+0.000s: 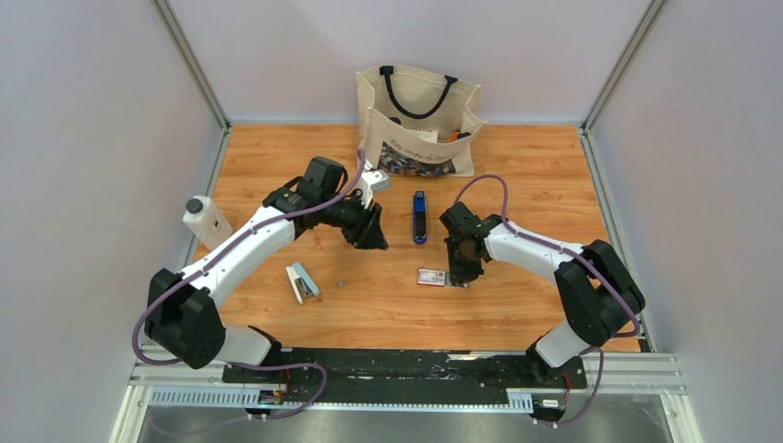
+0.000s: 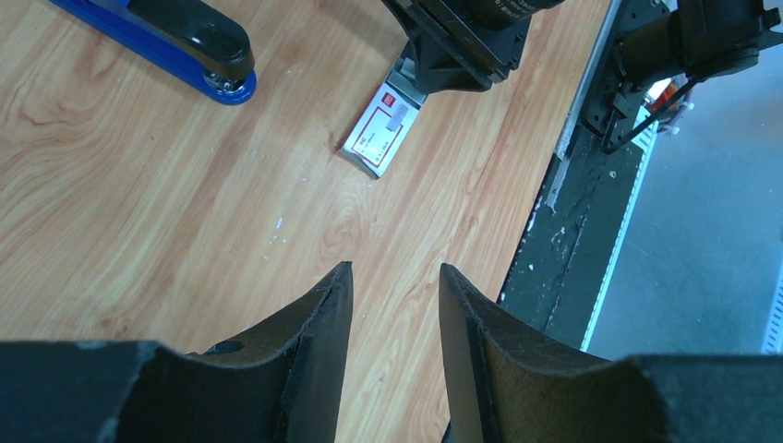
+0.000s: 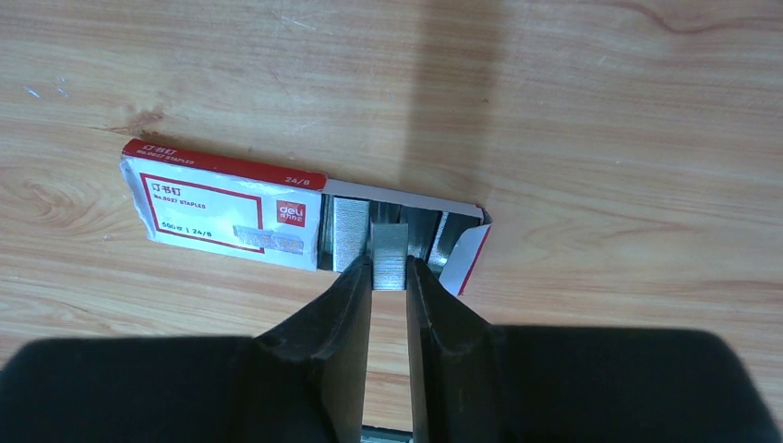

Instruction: Unload the staples from the stapler

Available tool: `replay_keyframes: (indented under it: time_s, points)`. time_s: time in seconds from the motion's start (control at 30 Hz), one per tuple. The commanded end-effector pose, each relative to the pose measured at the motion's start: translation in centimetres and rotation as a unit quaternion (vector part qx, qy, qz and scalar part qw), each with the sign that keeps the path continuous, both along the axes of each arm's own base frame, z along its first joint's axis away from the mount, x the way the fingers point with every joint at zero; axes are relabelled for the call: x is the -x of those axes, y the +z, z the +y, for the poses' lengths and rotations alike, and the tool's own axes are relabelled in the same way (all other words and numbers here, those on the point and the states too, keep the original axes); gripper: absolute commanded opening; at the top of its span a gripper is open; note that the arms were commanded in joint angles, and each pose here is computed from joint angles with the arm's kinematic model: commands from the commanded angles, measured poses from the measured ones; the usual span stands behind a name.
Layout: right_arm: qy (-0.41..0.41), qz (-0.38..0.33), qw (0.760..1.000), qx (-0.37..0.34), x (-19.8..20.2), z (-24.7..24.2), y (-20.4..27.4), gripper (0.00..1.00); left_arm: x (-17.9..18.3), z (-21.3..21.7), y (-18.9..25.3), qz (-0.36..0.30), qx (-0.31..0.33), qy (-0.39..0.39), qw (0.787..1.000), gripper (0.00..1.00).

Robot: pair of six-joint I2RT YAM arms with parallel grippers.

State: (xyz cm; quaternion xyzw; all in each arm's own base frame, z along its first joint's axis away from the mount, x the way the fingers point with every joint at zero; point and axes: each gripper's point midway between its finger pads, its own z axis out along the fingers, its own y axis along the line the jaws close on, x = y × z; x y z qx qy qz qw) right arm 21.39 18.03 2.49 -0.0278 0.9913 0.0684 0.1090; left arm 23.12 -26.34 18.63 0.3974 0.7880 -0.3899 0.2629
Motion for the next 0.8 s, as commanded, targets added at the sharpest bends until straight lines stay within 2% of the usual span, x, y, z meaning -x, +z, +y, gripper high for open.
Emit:
replay_keyframes:
  time_s: [0.0,0.4,0.5,0.67,0.77]
  points:
    - [0.008,-0.021,1.0,-0.003,-1.1,0.5,0.7,0.25,0.5,-0.3,1.9,-0.037,0.021,-0.021,0.999,0.48]
    - [0.015,-0.046,0.999,-0.012,-1.4,0.5,3.8,0.28,1.1,-0.7,2.0,-0.048,0.015,-0.033,0.998,0.48]
    - [0.016,-0.062,0.998,-0.022,-1.5,0.6,5.3,0.24,1.0,-0.6,1.9,-0.049,0.011,-0.031,0.998,0.48]
    - [0.016,-0.08,0.996,-0.039,-1.7,0.7,7.0,0.11,0.4,-0.5,1.2,-0.047,-0.002,-0.021,0.999,0.48]
    - [0.013,-0.076,0.996,-0.041,-1.5,0.4,6.7,0.08,0.2,-0.4,0.5,-0.043,-0.012,-0.018,0.999,0.48]
